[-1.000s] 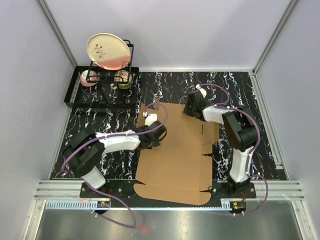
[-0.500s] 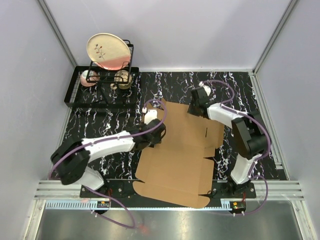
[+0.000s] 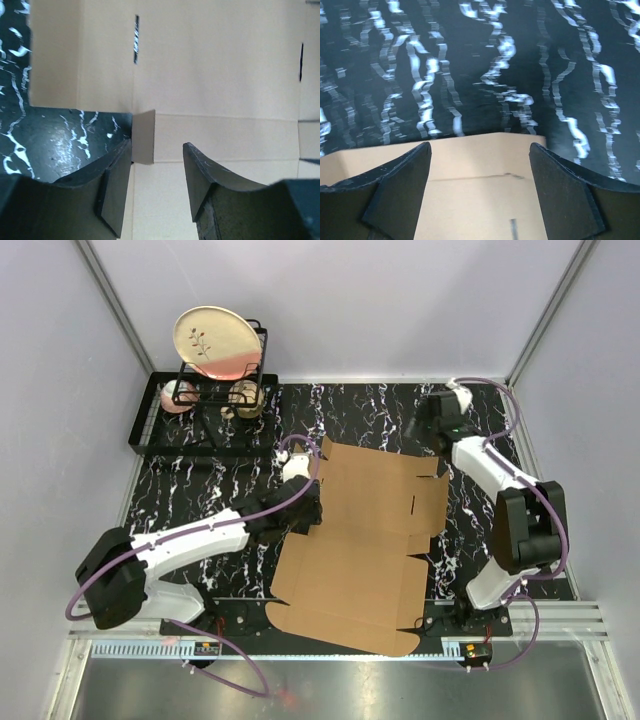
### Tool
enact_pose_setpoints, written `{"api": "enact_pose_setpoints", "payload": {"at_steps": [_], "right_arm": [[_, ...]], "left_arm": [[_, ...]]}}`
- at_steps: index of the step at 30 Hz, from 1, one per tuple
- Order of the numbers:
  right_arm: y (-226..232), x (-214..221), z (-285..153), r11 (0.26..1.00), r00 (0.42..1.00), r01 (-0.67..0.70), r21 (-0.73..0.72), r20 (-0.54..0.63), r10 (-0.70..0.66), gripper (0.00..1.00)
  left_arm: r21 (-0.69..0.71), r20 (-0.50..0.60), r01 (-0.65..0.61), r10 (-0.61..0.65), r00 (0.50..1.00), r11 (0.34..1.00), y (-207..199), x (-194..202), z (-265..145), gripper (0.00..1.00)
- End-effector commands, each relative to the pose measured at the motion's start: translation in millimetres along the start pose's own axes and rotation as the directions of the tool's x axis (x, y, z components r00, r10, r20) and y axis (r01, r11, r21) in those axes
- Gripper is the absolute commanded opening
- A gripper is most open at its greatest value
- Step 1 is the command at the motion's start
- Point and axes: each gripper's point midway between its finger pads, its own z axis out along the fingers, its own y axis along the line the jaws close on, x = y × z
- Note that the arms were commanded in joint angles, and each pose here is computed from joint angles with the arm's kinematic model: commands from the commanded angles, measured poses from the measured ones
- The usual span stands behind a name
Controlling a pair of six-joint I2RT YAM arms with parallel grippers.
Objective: Fold the paper box
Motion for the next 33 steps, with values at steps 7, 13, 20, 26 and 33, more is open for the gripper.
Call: {"api": "enact_pose_setpoints", "payload": {"at_steps": [7,13,20,26,33], "right_arm": [[-72.0,25.7,35.3,0.993,0.995,-0.037,0.115,-0.088,0.048,0.86],[-63.9,49.1,56.3,0.998,0.987,-0.023,0.051,-0.158,0.03,0.82],[-46.9,52.3,72.7,0.995,0.978,-0.056,-0.088,-0.205,0.037,0.61],[-45.1,53.7,69.1,0.993,0.977,-0.052,-0.102,-0.209,0.029,0.28],[-49.1,23.7,33.5,0.992,0.994,-0.082,-0.1,-0.075,0.075,0.0]], "left_arm": [[0.254,-0.135,-0.042,0.078,0.988,0.966,-41.1,48.1,-6.7,0.48],[0.301,-0.17,-0.03,0.085,0.982,0.953,-43.4,64.0,-8.6,0.48],[0.332,-0.195,-0.02,0.089,0.977,0.943,-44.8,74.9,-9.3,0.48],[0.326,-0.196,-0.022,0.09,0.976,0.945,-44.1,75.4,-7.1,0.48],[0.321,-0.211,-0.016,0.088,0.973,0.947,-45.3,80.5,-1.0,0.48]]}}
